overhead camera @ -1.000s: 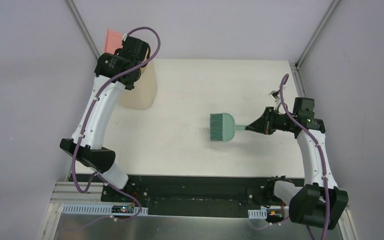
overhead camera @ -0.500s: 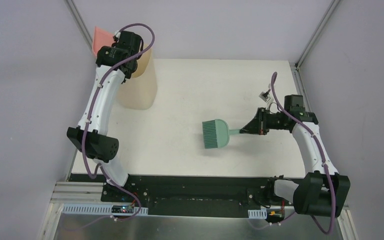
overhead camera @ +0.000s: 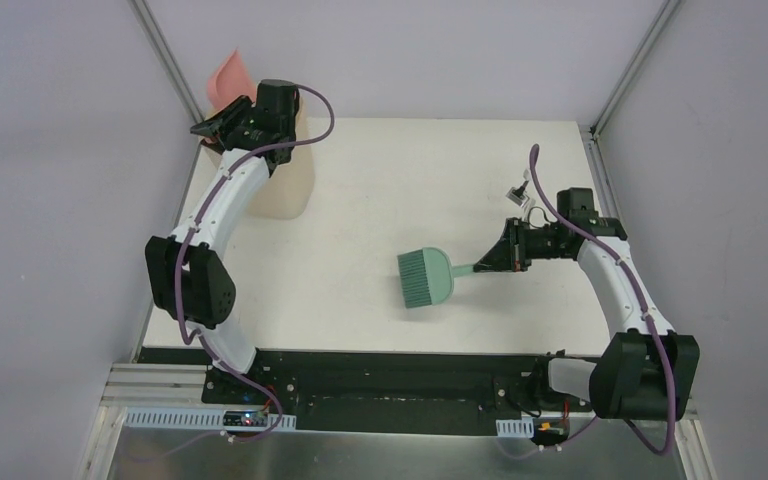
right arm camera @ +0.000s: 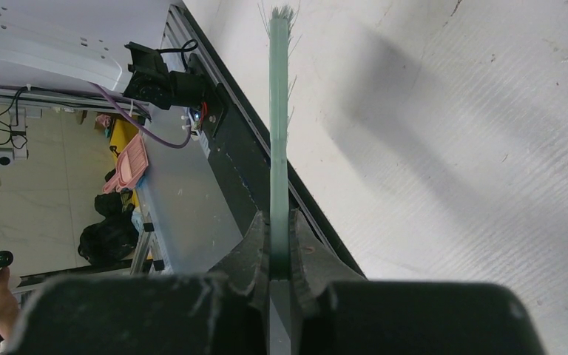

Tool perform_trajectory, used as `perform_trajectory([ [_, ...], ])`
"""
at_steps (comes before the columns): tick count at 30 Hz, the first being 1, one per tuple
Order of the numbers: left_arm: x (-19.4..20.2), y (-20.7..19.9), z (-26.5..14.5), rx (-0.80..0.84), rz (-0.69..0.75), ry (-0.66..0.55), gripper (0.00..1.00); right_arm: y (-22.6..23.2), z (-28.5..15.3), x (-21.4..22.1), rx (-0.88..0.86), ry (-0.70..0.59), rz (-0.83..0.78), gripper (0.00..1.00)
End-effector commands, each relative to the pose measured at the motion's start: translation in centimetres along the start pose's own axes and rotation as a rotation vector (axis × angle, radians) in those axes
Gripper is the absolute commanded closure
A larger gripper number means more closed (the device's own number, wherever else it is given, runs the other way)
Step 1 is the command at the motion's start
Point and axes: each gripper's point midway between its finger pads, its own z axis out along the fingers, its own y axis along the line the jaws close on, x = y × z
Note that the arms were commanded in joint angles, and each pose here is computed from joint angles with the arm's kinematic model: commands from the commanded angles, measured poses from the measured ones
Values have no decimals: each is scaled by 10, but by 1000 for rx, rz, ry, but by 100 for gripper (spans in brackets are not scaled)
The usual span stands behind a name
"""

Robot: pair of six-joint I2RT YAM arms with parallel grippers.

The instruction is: Sweep away the paper scraps from the table

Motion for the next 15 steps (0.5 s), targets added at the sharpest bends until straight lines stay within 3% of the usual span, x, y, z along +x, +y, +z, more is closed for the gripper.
perform_trajectory([
  [1,6,78,-19,-180,-77,-40,95,12,-5,-15,-17,-29,-103,100],
  [15,5,61,-18,-155,-46,-58,94,9,-6,-14,11,-29,-117,100],
])
